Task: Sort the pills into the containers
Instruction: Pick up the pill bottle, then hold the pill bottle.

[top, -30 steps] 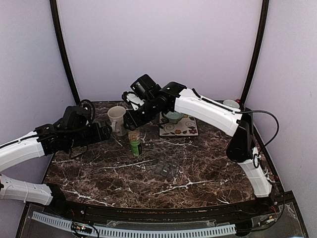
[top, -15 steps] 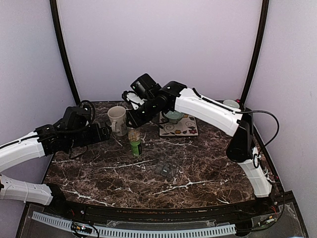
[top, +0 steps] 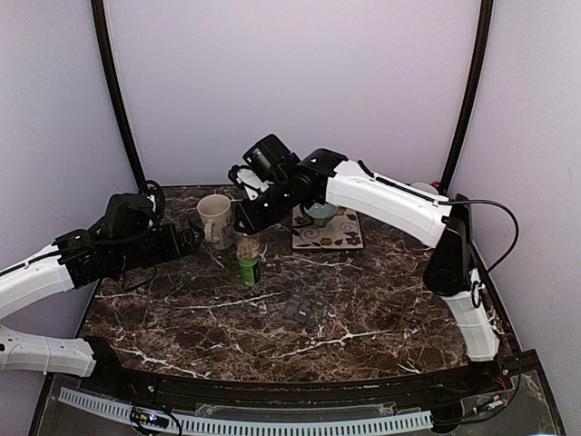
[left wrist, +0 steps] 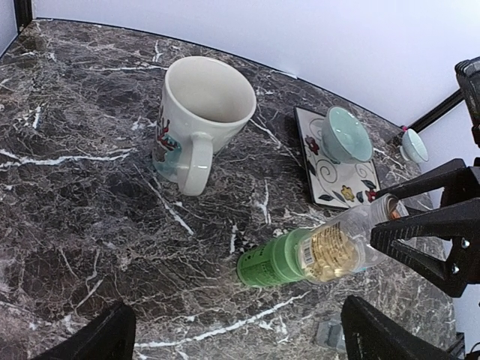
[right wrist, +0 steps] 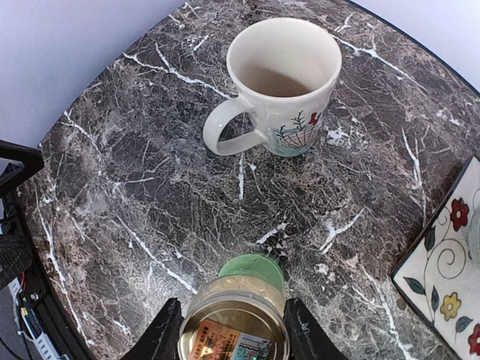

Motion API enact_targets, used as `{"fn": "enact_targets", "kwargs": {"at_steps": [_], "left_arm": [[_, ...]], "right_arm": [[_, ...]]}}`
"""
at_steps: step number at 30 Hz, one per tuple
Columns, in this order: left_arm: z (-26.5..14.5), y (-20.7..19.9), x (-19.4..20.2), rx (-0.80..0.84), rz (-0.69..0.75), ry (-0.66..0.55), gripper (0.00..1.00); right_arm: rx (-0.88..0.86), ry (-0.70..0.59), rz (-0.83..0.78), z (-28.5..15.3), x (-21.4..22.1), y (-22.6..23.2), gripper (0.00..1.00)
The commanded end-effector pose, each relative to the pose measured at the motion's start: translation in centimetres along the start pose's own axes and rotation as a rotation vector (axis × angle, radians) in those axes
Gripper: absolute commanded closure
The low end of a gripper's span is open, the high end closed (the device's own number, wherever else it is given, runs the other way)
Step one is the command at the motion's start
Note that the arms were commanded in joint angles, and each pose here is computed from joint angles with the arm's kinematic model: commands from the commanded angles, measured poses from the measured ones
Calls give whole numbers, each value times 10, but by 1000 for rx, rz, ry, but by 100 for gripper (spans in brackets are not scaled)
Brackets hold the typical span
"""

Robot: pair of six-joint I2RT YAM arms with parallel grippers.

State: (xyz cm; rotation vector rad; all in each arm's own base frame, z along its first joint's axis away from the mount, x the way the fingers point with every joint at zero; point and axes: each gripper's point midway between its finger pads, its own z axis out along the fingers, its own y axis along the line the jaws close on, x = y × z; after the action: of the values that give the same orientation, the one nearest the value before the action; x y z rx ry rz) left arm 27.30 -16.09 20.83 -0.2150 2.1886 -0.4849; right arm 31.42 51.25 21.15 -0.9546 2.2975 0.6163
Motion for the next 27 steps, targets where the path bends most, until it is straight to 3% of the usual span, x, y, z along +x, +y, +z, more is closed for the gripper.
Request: {"fn": "enact_targets", "kwargs": {"at_steps": [1, 17, 27], "left_arm": [[-12, -12, -2, 87, -26, 10, 1], [-20, -79, 12, 456, -72, 128, 6], [-28, -103, 6, 629, -166, 100, 13]], "right_arm": [[-73, -169, 80, -57, -35, 21, 100], [-329, -405, 339, -141, -15, 59, 100], [-387, -475, 397, -166, -12, 55, 100]]}}
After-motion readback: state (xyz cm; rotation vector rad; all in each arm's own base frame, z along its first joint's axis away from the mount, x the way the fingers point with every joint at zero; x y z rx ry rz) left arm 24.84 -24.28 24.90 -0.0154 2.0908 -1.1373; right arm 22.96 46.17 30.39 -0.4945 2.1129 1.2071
